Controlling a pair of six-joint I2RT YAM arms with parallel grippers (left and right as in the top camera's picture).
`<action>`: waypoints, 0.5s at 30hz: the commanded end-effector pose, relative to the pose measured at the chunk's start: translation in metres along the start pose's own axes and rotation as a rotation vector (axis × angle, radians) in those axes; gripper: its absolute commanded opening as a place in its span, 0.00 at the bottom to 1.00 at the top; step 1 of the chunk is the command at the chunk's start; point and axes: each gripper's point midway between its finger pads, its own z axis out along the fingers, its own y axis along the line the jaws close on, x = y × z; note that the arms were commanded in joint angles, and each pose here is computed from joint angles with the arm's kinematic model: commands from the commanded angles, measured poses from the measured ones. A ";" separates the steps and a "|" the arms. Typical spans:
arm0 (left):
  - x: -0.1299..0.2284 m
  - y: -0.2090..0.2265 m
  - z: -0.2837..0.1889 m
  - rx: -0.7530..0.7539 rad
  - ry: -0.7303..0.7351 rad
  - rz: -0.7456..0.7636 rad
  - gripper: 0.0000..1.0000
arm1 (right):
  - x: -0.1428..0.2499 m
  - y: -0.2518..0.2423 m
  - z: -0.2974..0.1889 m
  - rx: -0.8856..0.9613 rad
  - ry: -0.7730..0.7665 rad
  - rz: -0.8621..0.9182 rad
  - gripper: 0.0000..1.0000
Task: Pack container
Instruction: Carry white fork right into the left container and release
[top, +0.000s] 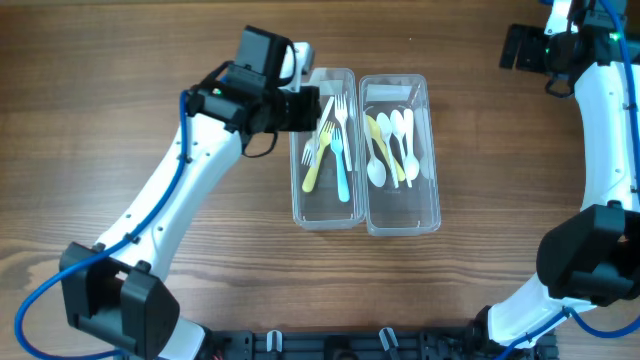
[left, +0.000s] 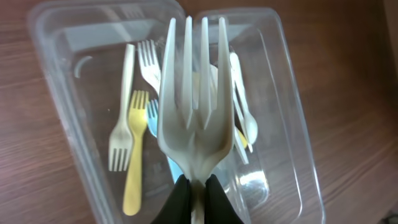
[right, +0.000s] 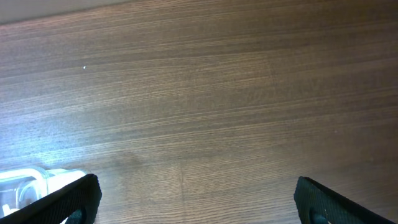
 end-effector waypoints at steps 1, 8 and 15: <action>0.009 -0.009 0.017 0.020 0.048 0.003 0.40 | -0.007 0.000 -0.008 0.005 -0.025 -0.014 1.00; 0.008 0.001 0.022 -0.018 0.047 -0.003 0.53 | -0.007 0.000 -0.008 0.005 -0.025 -0.015 1.00; -0.016 0.013 0.010 -0.017 -0.041 -0.018 0.60 | -0.007 0.000 -0.008 0.005 -0.025 -0.014 1.00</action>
